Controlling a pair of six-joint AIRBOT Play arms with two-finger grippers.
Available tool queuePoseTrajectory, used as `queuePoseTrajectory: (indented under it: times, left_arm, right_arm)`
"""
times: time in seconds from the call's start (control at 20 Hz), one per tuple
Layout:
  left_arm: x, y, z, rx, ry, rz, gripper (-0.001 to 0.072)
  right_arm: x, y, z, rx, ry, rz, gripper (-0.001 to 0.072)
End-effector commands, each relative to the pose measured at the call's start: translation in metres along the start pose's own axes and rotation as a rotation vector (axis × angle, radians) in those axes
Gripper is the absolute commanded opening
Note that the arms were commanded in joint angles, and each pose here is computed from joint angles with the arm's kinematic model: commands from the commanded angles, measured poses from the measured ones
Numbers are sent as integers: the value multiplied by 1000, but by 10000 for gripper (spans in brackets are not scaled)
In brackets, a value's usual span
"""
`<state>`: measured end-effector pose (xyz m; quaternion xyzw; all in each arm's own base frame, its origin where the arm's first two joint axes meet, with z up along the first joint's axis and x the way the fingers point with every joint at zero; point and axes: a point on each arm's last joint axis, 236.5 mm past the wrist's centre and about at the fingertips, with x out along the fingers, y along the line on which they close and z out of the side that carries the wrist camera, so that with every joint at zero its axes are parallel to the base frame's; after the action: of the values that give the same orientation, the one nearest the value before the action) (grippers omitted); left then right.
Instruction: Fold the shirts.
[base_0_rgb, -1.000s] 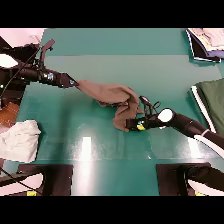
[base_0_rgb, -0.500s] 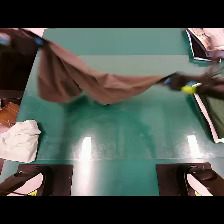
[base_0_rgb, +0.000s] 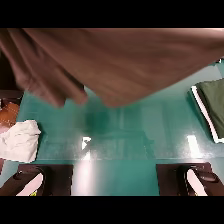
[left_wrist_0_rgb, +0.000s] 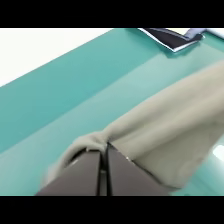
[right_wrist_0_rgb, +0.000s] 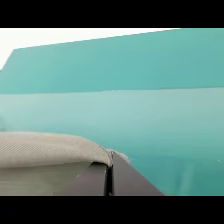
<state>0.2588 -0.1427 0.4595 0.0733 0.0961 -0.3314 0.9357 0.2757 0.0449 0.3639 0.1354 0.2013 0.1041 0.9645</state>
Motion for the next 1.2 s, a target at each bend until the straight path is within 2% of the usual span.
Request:
queuePoseTrajectory:
  times: [0.0,0.25,0.4,0.5,0.6,0.75,0.8,0.85,0.9,0.95,1.0,1.05,1.15]
  left_arm:
    - [7,-3,-20,-31,66,-31,26]
    - [87,20,-158,-277,427,-157,27]
    - [131,3,-268,-434,688,-287,27]
    - [154,-12,-328,-477,816,-367,28]
    - [184,-2,-364,-544,853,-341,28]
    - [212,35,-386,-634,818,-222,30]
    - [215,48,-386,-646,790,-183,147]
    - [214,61,-384,-675,771,-148,404]
    - [210,72,-383,-701,764,-124,513]
    - [202,82,-382,-722,765,-112,511]
    - [194,92,-382,-738,767,-101,511]
    - [184,100,-384,-762,778,-95,511]
    - [164,115,-393,-818,797,-76,511]
  right_arm:
    - [-3,-10,-20,3,180,-35,14]
    - [58,-20,-85,56,577,46,14]
    - [108,-19,-112,65,718,93,15]
    - [148,-20,-127,81,761,109,15]
    - [188,-34,-136,82,752,69,15]
    - [227,-66,-148,73,748,-21,16]
    - [236,-74,-150,89,741,-32,16]
    - [242,-83,-150,105,732,-45,17]
    - [247,-91,-150,117,725,-56,17]
    - [249,-100,-150,132,719,-69,37]
    - [249,-109,-147,145,711,-84,220]
    - [246,-118,-144,162,702,-95,458]
    - [237,-132,-132,185,667,-120,432]
